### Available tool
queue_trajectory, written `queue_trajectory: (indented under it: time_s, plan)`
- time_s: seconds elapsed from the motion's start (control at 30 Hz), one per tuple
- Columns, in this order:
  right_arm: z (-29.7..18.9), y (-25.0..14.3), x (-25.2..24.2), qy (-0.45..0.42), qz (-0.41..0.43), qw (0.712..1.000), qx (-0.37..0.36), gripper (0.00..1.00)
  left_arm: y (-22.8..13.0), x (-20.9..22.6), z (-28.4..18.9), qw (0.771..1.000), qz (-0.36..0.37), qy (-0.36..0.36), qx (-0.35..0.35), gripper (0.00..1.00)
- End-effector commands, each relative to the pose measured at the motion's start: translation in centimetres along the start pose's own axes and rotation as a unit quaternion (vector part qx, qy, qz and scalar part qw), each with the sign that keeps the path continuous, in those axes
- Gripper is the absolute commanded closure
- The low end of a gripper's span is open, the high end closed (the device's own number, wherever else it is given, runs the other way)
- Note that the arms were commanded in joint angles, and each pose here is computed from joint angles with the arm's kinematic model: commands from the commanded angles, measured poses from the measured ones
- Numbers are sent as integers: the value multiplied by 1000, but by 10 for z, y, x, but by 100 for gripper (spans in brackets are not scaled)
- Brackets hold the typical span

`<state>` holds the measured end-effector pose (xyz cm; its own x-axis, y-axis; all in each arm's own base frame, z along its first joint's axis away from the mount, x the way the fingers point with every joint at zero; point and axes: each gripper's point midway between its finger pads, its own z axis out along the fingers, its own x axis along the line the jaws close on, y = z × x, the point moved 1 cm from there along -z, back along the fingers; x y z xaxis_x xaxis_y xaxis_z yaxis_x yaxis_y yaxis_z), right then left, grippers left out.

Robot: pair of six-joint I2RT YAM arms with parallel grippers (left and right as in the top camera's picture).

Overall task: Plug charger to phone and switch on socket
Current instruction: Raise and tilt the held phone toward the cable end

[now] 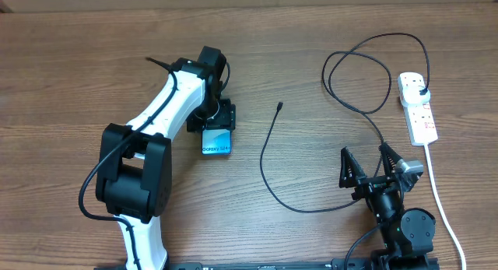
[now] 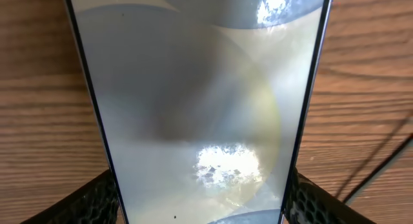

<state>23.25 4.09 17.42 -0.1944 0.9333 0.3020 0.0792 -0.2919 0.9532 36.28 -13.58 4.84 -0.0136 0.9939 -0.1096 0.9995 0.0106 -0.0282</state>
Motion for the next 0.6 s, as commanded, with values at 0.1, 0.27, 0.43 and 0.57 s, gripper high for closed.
queue_trajectory:
  time_s: [0.1,0.27,0.43,0.57]
  plan:
    - [0,-2,0,1,0,1000,-1,0,7,-7,-8,1000,-18,-9,-10,38]
    - [0,-2,0,1,0,1000,-1,0,7,-6,-8,998,-56,-10,-10,41]
    - [0,-2,0,0,0,1000,-1,0,7,-7,-8,993,-121,-11,-9,42]
    - [0,-2,0,1,0,1000,-1,0,6,-8,-8,986,-168,-14,-7,46]
